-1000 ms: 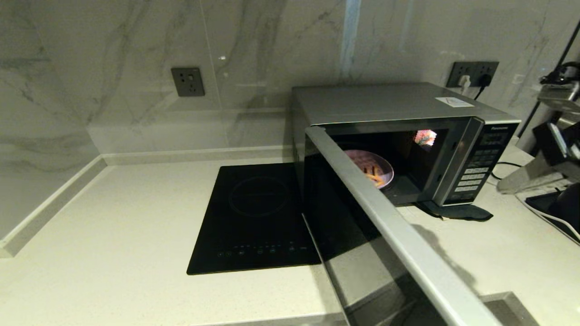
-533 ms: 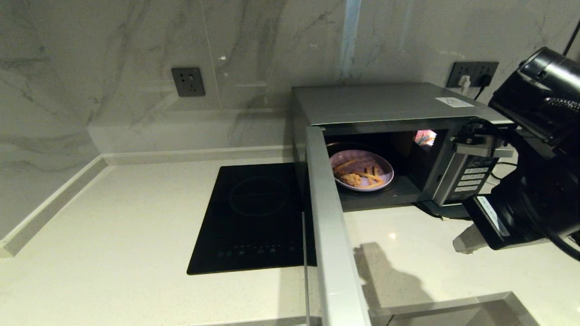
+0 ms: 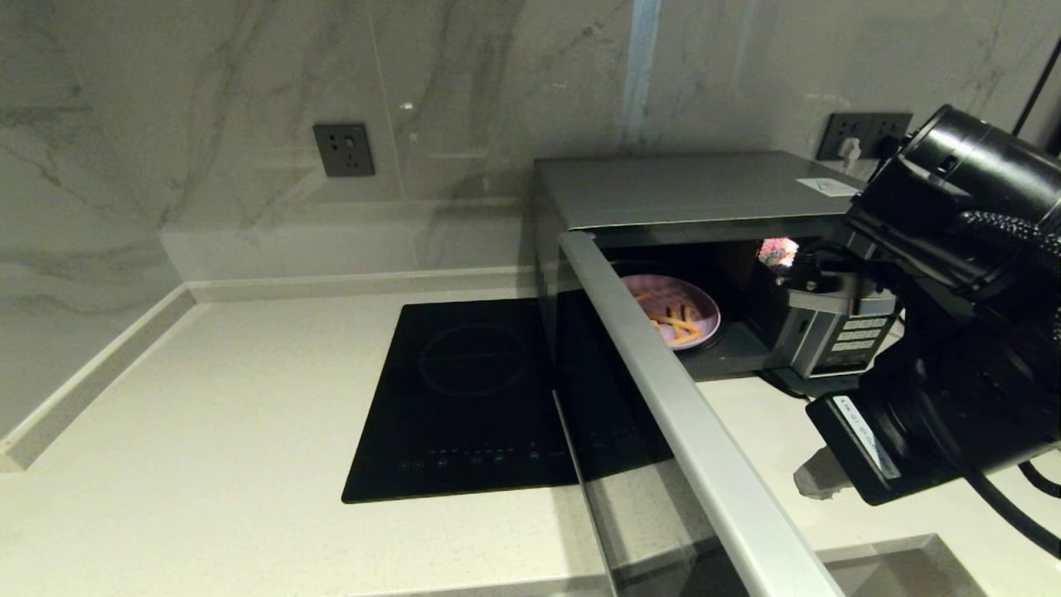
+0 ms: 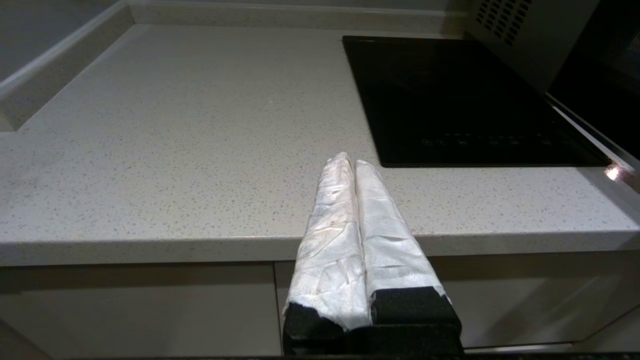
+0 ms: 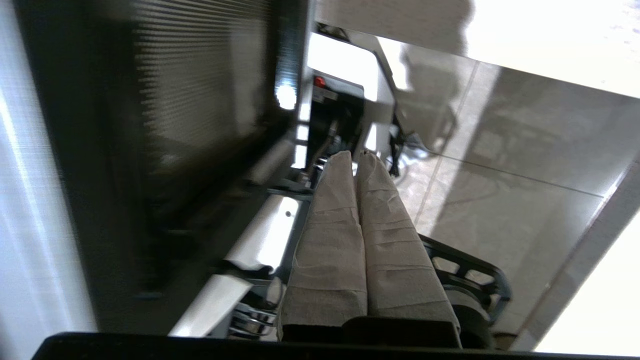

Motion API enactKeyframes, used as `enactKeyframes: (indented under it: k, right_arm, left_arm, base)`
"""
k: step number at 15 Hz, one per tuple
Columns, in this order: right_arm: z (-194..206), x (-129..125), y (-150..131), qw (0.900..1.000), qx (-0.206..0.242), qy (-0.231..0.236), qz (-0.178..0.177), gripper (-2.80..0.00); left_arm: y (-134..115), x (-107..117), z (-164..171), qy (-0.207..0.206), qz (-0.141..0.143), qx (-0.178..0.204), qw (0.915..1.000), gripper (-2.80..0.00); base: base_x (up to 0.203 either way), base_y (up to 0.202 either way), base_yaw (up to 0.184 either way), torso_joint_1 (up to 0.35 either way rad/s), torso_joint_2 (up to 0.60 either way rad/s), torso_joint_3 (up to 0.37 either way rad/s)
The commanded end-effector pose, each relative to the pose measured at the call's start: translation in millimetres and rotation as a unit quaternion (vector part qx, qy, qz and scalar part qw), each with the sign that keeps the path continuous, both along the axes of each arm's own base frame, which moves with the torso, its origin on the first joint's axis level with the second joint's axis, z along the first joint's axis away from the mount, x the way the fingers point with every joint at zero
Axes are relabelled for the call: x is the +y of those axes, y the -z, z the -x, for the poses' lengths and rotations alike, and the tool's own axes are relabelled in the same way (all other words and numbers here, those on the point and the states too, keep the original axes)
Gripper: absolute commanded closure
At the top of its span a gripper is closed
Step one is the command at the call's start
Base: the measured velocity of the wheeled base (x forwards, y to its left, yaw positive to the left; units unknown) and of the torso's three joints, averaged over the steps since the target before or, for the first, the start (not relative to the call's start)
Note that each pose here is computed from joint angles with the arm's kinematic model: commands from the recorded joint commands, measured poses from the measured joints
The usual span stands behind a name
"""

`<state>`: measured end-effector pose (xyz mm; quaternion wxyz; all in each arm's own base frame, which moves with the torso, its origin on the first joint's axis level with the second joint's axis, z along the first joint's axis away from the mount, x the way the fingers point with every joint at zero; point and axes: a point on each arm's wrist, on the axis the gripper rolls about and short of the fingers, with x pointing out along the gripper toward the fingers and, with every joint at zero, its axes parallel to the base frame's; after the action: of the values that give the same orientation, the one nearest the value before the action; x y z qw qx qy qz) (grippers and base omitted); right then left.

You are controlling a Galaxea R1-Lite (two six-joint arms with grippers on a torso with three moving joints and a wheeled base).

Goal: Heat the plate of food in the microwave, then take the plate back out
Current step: Open the microwave oven, then take the plate out of the microwave

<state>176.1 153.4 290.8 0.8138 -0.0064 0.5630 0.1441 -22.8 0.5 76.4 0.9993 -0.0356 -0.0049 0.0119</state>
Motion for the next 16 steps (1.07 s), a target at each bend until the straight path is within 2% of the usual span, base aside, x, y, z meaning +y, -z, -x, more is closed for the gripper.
enactKeyframes:
  k: [1, 4, 6, 7, 9, 11, 13, 15, 16]
  right_arm:
    - [3.6, 11.2, -4.8, 1.000, -0.003, -0.005, -0.012, 0.00]
    - [13.4, 23.1, -14.1, 0.999, -0.015, -0.025, -0.033, 0.00]
    - [12.6, 29.0, -13.0, 0.999, -0.015, -0.011, -0.034, 0.00]
    - [8.7, 29.5, -10.3, 0.999, -0.024, 0.012, -0.019, 0.00]
    - [-10.5, 22.6, -3.8, 0.994, -0.053, 0.096, 0.008, 0.00]
    - [-35.6, 7.4, -0.5, 0.981, -0.077, 0.180, -0.008, 0.00]
    - [-59.3, -15.2, 2.4, 0.963, -0.092, 0.253, -0.026, 0.00]
    - [-83.0, -33.7, 5.0, 0.944, -0.121, 0.302, -0.061, 0.00]
    - [-92.7, -42.1, 5.3, 0.937, -0.125, 0.312, -0.089, 0.00]
  left_arm:
    - [-0.1, 0.0, -0.1, 0.000, 0.001, 0.001, 1.0000, 0.00]
    - [-0.1, 0.0, -0.1, 0.000, 0.001, 0.001, 1.0000, 0.00]
    - [-0.1, 0.0, -0.1, 0.000, 0.001, 0.001, 1.0000, 0.00]
    - [-0.1, 0.0, -0.1, 0.000, 0.001, 0.001, 1.0000, 0.00]
    - [-0.1, 0.0, -0.1, 0.000, 0.001, 0.001, 1.0000, 0.00]
    - [-0.1, 0.0, -0.1, 0.000, 0.001, 0.001, 1.0000, 0.00]
    - [-0.1, 0.0, -0.1, 0.000, 0.001, 0.001, 1.0000, 0.00]
    - [-0.1, 0.0, -0.1, 0.000, 0.001, 0.001, 1.0000, 0.00]
    - [-0.1, 0.0, -0.1, 0.000, 0.001, 0.001, 1.0000, 0.00]
  base:
    - [0.000, 0.000, 0.000, 0.000, 0.00, 0.000]
    - [0.000, 0.000, 0.000, 0.000, 0.00, 0.000]
    - [0.000, 0.000, 0.000, 0.000, 0.00, 0.000]
    - [0.000, 0.000, 0.000, 0.000, 0.00, 0.000]
    - [0.000, 0.000, 0.000, 0.000, 0.00, 0.000]
    - [0.000, 0.000, 0.000, 0.000, 0.00, 0.000]
    - [0.000, 0.000, 0.000, 0.000, 0.00, 0.000]
    - [0.000, 0.000, 0.000, 0.000, 0.00, 0.000]
    - [0.000, 0.000, 0.000, 0.000, 0.00, 0.000]
